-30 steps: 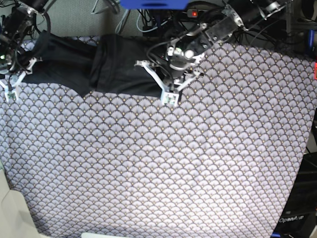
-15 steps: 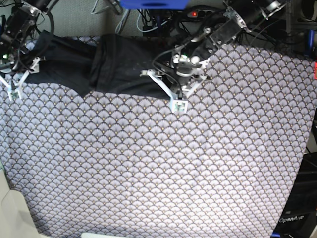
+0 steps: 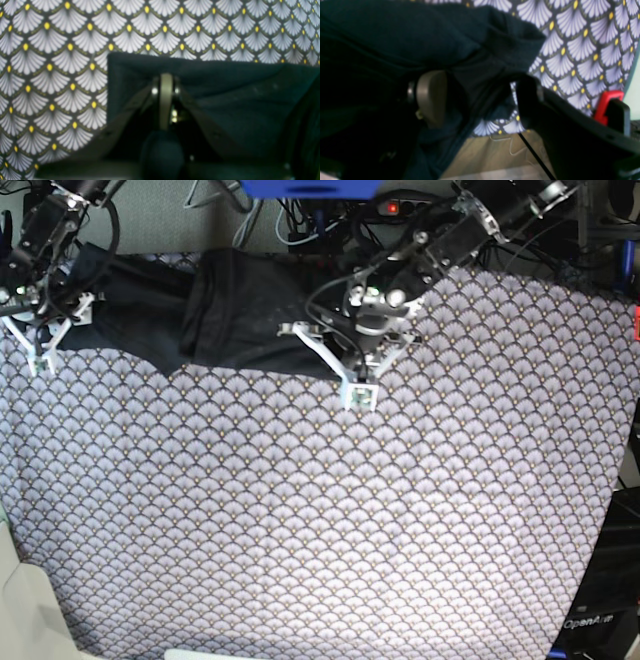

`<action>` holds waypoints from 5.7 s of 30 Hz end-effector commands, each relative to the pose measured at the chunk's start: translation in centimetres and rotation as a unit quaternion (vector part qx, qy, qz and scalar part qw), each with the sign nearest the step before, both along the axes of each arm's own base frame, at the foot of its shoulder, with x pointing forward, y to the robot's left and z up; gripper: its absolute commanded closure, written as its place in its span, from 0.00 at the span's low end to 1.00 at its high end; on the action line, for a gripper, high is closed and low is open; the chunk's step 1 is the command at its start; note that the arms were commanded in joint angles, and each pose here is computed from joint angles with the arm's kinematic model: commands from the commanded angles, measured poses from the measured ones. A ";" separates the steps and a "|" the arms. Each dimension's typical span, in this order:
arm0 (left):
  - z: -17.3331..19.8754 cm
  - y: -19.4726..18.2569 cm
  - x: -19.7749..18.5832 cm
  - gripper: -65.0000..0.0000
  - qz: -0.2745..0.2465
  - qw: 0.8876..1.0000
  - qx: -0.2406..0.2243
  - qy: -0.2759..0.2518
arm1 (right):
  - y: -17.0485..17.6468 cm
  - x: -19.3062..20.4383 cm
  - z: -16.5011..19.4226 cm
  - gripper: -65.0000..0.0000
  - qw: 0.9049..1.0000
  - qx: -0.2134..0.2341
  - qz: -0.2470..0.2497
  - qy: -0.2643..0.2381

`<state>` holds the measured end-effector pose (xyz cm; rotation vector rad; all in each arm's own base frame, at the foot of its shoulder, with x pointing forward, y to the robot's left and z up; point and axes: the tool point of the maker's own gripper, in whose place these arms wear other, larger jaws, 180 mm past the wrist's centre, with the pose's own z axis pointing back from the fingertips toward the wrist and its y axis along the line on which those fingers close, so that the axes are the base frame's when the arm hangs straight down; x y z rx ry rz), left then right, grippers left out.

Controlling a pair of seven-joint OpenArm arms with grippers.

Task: Fold the T-shirt properly
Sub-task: 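Fold the strip's other end toward the left gripper with the right gripper, then grasp the folded bundle's edge with the right gripper and lift it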

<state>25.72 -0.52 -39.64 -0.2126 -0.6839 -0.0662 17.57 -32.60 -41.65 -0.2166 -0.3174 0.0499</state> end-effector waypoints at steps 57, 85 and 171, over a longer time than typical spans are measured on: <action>0.5 14.7 -0.4 1.00 0.144 0.989 0.029 0.019 | 9.4 3.8 5.0 1.00 0.988 0.005 0.103 -0.112; 1.0 18.3 0.0 1.00 0.137 0.987 0.082 0.008 | 14.7 6.6 11.4 1.00 0.917 0.238 0.131 -0.293; 0.5 16.5 -3.7 1.00 0.068 0.995 0.075 0.022 | 28.2 5.1 10.6 0.40 0.828 0.405 0.321 -0.218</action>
